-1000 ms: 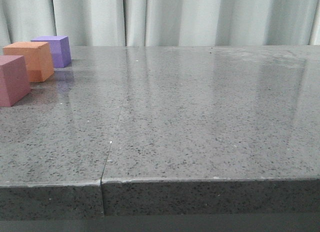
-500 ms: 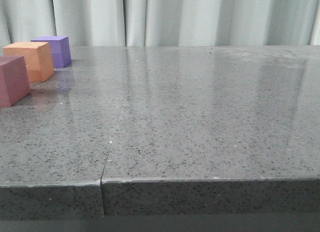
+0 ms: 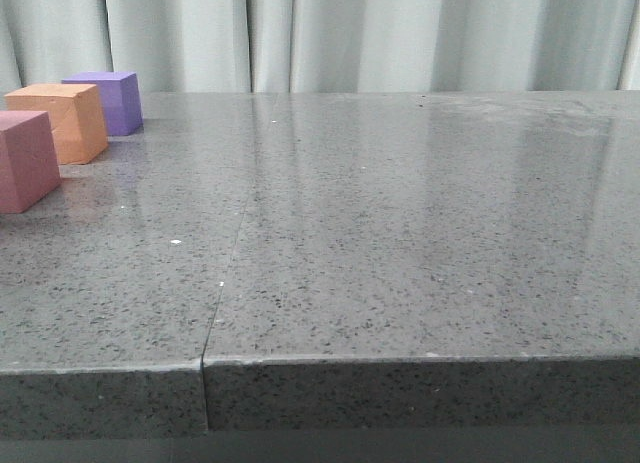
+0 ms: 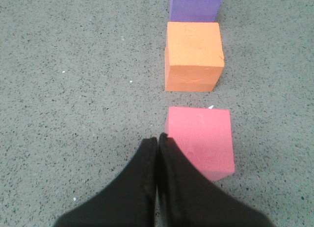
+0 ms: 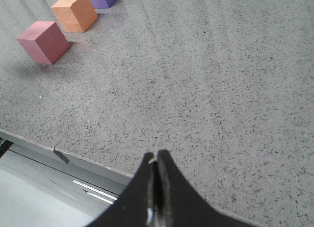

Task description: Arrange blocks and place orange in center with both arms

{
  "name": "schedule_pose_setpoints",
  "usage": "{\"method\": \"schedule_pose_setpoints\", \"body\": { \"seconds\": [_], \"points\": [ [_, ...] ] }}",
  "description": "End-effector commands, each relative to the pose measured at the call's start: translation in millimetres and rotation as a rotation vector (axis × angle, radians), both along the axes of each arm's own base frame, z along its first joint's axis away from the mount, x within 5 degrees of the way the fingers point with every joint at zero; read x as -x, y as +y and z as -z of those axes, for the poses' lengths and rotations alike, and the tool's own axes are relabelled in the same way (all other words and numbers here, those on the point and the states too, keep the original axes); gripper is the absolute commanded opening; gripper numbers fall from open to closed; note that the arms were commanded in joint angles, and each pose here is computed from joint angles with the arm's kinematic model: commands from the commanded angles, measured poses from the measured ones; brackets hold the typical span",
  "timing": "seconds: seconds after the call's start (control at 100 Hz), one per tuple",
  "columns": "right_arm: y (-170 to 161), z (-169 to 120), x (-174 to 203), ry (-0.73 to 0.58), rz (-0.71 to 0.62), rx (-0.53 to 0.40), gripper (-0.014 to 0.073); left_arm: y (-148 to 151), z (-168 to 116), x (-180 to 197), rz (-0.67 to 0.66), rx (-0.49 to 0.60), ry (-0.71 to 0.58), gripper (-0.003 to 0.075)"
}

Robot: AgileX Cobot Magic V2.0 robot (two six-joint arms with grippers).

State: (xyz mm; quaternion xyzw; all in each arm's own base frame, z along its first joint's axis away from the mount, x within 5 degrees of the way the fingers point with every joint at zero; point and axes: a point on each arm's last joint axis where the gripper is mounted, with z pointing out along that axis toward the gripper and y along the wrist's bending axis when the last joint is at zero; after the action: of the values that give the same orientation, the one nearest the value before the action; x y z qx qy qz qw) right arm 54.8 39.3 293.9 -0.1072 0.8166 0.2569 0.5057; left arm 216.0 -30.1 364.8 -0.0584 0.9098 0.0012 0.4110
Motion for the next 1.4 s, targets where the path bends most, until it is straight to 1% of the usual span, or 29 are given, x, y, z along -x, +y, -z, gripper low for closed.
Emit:
{"method": "schedule_pose_setpoints", "body": {
  "seconds": [0.0, 0.17, 0.4, 0.51, 0.63, 0.79, 1.03, 1.16, 1.39],
  "points": [
    [0, -14, -2, -0.079, 0.010, -0.037, -0.0069, 2, -16, 13, 0.021, 0.018, -0.129, -0.0020],
    [0, -14, -2, -0.079, 0.010, -0.037, -0.0069, 8, -14, 37, 0.025, 0.027, -0.171, -0.0020],
    [0, -14, -2, -0.079, 0.010, -0.037, -0.0069, 14, -7, 70, 0.044, 0.047, -0.268, -0.0020],
    [0, -14, -2, -0.079, 0.010, -0.037, -0.0069, 17, 1, 81, 0.041, 0.049, -0.266, -0.0020],
    [0, -14, -2, -0.079, 0.010, -0.037, -0.0069, 18, 13, 86, 0.039, 0.045, -0.238, -0.0020],
    [0, -14, -2, -0.079, 0.010, -0.037, -0.0069, 17, 27, 87, 0.050, 0.052, -0.240, -0.0020],
    [0, -14, -2, -0.079, 0.010, -0.037, -0.0069, 16, 35, 93, 0.091, 0.063, -0.343, -0.0020],
    [0, -14, -2, -0.079, 0.010, -0.037, -0.0069, 18, 35, 100, 0.112, 0.031, -0.412, -0.0020],
    [0, -14, -2, -0.079, 0.010, -0.037, -0.0069, 13, 51, 100, 0.184, 0.032, -0.509, -0.0020]
  ]
}}
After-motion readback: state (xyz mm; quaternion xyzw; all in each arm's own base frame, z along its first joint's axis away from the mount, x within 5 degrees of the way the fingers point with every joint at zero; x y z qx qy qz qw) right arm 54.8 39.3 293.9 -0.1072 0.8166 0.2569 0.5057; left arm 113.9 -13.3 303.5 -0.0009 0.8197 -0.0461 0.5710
